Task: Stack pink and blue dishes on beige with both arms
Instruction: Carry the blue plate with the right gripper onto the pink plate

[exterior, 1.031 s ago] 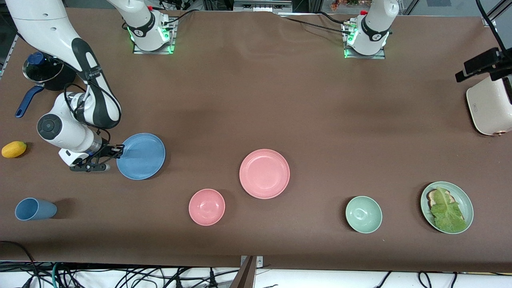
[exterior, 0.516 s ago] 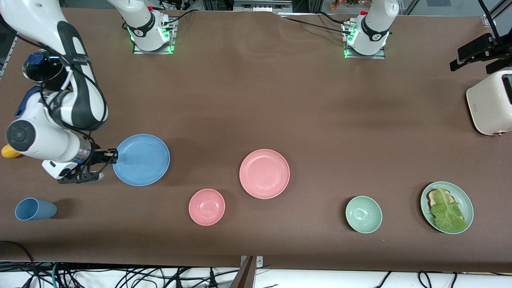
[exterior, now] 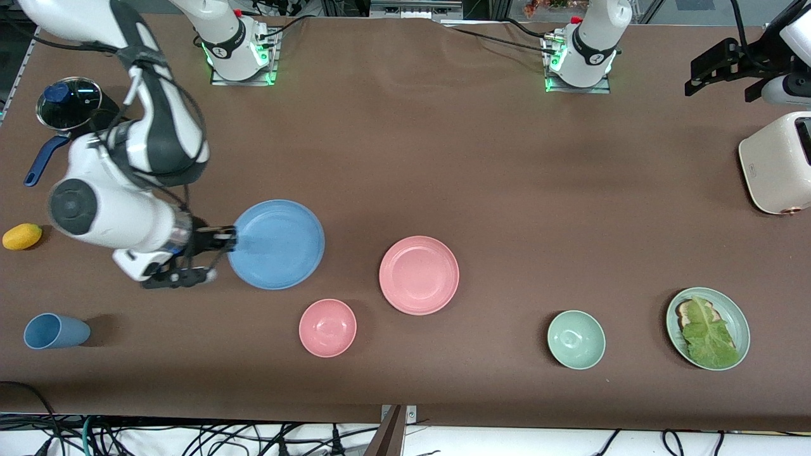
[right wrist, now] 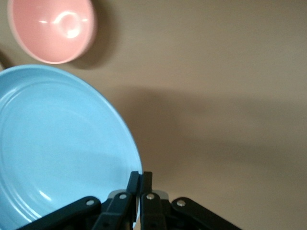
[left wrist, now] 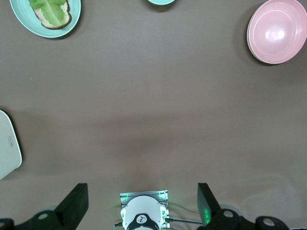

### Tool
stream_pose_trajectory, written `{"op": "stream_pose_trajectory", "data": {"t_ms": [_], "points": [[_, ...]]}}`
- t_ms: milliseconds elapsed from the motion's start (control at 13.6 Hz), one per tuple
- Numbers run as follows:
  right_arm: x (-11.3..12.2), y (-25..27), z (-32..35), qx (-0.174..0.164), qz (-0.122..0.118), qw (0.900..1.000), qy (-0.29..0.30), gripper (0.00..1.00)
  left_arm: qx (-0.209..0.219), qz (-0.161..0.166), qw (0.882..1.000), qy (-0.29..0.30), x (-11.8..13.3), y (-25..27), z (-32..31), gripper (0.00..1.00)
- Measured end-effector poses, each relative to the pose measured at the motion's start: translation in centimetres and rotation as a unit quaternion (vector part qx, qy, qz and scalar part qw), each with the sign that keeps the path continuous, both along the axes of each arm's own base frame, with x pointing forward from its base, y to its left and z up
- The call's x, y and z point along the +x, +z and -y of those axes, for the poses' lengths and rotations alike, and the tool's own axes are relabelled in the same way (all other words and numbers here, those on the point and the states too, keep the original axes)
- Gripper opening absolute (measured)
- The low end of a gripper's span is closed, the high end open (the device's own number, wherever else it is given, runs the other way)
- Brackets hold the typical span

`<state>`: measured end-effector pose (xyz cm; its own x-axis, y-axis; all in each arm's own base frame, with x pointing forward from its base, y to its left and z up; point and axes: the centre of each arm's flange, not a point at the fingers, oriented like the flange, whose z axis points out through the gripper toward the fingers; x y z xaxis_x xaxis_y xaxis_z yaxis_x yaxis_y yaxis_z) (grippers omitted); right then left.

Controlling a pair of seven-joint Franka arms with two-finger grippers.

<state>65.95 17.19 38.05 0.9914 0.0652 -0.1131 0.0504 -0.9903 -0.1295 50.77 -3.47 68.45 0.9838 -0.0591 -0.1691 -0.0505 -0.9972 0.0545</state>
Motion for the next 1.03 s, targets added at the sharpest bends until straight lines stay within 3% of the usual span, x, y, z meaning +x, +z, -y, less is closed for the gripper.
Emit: {"op": "stream_pose_trajectory", "data": {"t_ms": [147, 442, 663, 1031], "points": [[-1.4, -0.5, -5.9, 0.002, -0.003, 1.000, -0.031, 0.04, 0.000, -0.001, 1.000, 0.008, 0.1, -0.5, -0.9, 1.00], [-3.8, -4.7, -16.9, 0.020, 0.029, 0.995, -0.093, 0.04, -0.001, 0.007, 1.000, 0.015, 0.9, -1.7, -1.4, 1.00], [-4.5, -9.3, -21.2, 0.018, 0.046, 0.991, -0.125, 0.04, 0.000, 0.003, 1.000, 0.016, 2.4, -3.6, -1.4, 1.00], [-4.7, -12.7, -26.4, 0.003, 0.060, 0.986, -0.156, 0.04, 0.001, -0.008, 1.000, 0.010, 4.1, -5.7, -0.6, 1.00]]}}
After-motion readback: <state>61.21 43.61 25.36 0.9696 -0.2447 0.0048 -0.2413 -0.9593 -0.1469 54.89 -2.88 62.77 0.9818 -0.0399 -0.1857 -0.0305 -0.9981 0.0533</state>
